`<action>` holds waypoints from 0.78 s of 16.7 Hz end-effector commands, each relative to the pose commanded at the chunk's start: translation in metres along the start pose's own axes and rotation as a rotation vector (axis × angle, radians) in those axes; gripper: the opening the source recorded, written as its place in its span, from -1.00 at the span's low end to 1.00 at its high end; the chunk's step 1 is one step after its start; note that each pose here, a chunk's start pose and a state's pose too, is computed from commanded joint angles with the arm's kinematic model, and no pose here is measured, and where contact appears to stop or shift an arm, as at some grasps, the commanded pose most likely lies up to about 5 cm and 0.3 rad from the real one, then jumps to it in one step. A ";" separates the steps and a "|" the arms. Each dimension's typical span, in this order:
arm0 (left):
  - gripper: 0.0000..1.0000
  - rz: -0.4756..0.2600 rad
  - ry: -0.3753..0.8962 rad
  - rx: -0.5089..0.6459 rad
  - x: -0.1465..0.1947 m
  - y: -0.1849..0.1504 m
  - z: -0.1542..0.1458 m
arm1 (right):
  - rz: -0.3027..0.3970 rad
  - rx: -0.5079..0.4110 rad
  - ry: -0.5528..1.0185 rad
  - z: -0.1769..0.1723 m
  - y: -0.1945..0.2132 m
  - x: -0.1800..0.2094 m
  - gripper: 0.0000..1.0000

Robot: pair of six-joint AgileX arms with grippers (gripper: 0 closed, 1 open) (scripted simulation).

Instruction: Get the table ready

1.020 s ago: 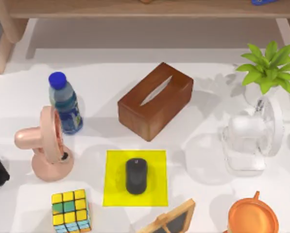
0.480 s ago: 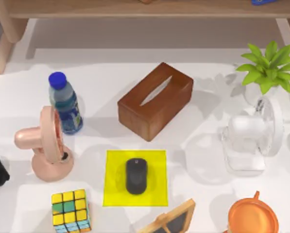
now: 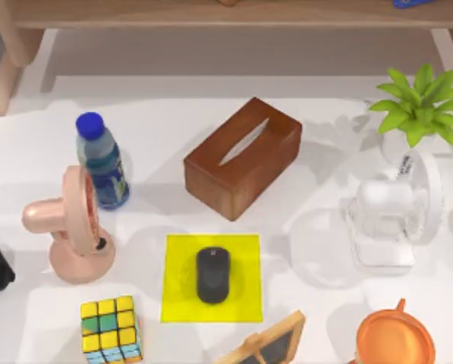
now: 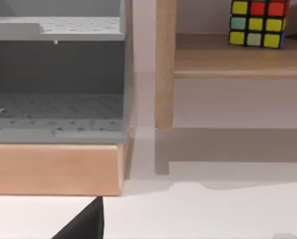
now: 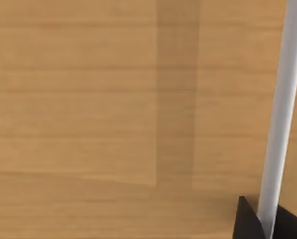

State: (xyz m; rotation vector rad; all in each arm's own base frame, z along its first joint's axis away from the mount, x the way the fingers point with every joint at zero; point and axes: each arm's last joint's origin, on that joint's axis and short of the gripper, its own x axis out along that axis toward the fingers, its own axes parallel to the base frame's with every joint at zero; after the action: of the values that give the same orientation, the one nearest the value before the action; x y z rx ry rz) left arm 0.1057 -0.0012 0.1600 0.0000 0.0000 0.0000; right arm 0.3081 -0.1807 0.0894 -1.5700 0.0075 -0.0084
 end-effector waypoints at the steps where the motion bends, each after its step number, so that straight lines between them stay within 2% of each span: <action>1: 1.00 0.000 0.000 0.000 0.000 0.000 0.000 | 0.004 0.003 0.001 0.001 0.001 0.004 -1.00; 7: 1.00 0.000 0.000 0.000 0.000 0.000 0.000 | 0.009 0.007 0.005 -0.001 0.002 0.007 -1.00; 13: 1.00 0.000 0.000 0.000 0.000 0.000 0.000 | -0.001 0.001 0.005 -0.002 -0.001 0.059 -1.00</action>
State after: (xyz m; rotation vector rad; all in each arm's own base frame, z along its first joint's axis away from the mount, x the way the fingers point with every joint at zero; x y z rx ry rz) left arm 0.1057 -0.0012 0.1600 0.0000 0.0000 0.0000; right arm 0.3671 -0.1832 0.0905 -1.5687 0.0107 -0.0132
